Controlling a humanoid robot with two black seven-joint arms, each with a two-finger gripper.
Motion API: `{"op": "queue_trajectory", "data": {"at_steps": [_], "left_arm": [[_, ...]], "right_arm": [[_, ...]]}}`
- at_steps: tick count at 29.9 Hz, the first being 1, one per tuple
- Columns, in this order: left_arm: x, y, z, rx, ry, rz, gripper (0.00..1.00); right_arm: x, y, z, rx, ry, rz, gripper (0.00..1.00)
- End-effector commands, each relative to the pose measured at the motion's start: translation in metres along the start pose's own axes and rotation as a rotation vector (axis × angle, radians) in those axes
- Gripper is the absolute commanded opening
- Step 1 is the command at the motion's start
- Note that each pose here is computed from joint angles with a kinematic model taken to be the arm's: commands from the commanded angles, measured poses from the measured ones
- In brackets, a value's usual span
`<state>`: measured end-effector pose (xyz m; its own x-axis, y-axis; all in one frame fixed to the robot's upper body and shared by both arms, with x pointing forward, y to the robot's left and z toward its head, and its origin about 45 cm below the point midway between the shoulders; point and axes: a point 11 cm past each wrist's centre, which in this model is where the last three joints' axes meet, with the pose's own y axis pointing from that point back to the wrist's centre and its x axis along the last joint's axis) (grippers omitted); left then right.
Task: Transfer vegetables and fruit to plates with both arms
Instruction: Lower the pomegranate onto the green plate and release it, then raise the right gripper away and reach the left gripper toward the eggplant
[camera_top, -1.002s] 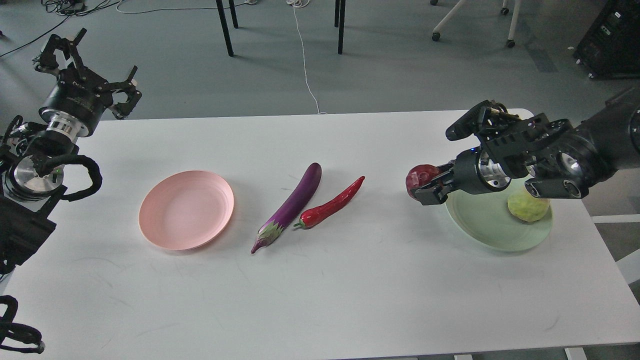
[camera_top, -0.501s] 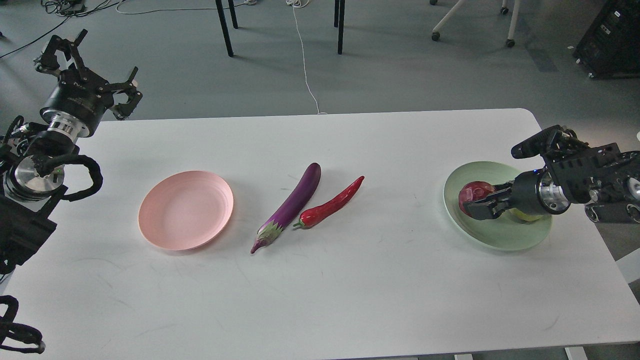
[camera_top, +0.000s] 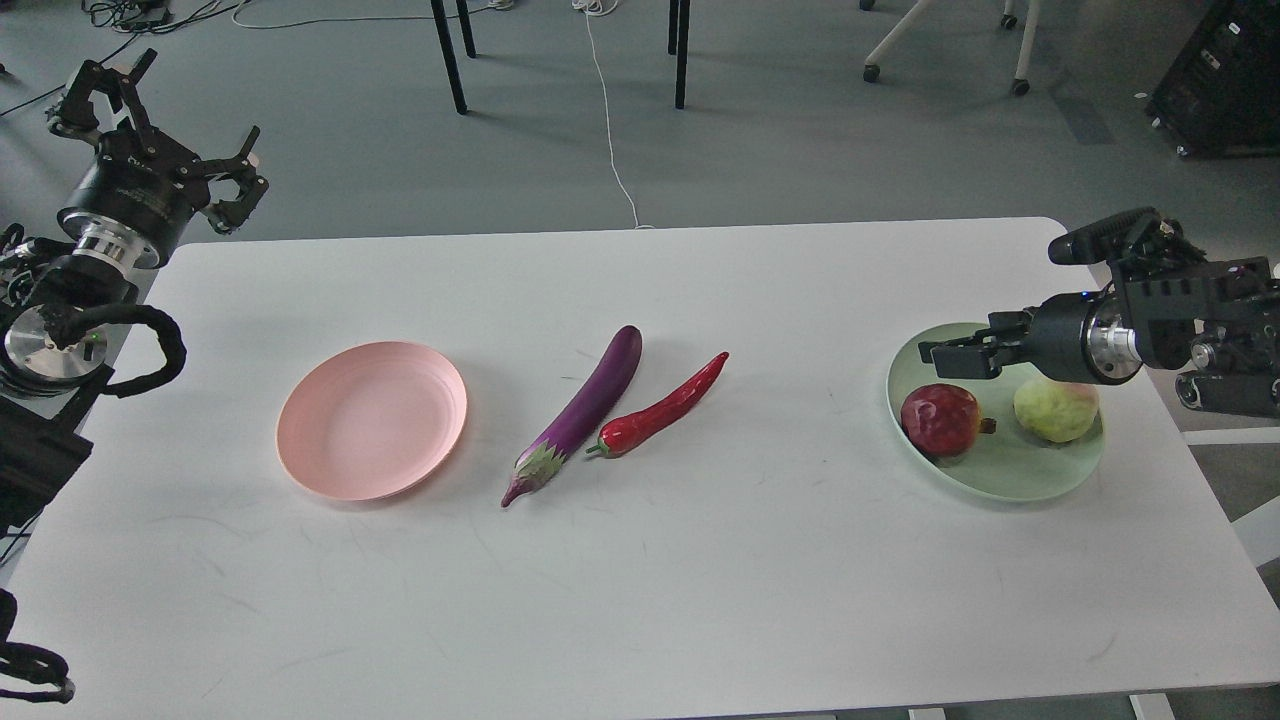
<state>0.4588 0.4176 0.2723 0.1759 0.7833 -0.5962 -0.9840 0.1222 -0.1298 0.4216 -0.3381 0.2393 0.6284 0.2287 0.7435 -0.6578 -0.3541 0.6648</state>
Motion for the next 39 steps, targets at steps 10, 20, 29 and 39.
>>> {"op": "queue_trajectory", "data": {"at_steps": [10,20,29,39], "left_arm": [[-0.071,-0.042,-0.003,0.183,-0.496,-0.237,0.98],[-0.175,-0.044,-0.035,0.268,-0.993,-0.639,0.98],[-0.173,-0.006,-0.125,0.521,-1.537,-0.935,0.98],[-0.151,0.024,-0.210,0.557,-2.139,-1.205,0.95]], "right_arm": [[0.091,0.003,-0.026,0.222,-0.462,0.528,0.98],[0.091,0.021,-0.017,0.429,-1.087,0.851,0.98],[0.061,0.035,0.030,0.545,-1.766,1.021,0.98],[-0.008,0.053,0.058,0.684,-2.075,1.084,0.98]]}}
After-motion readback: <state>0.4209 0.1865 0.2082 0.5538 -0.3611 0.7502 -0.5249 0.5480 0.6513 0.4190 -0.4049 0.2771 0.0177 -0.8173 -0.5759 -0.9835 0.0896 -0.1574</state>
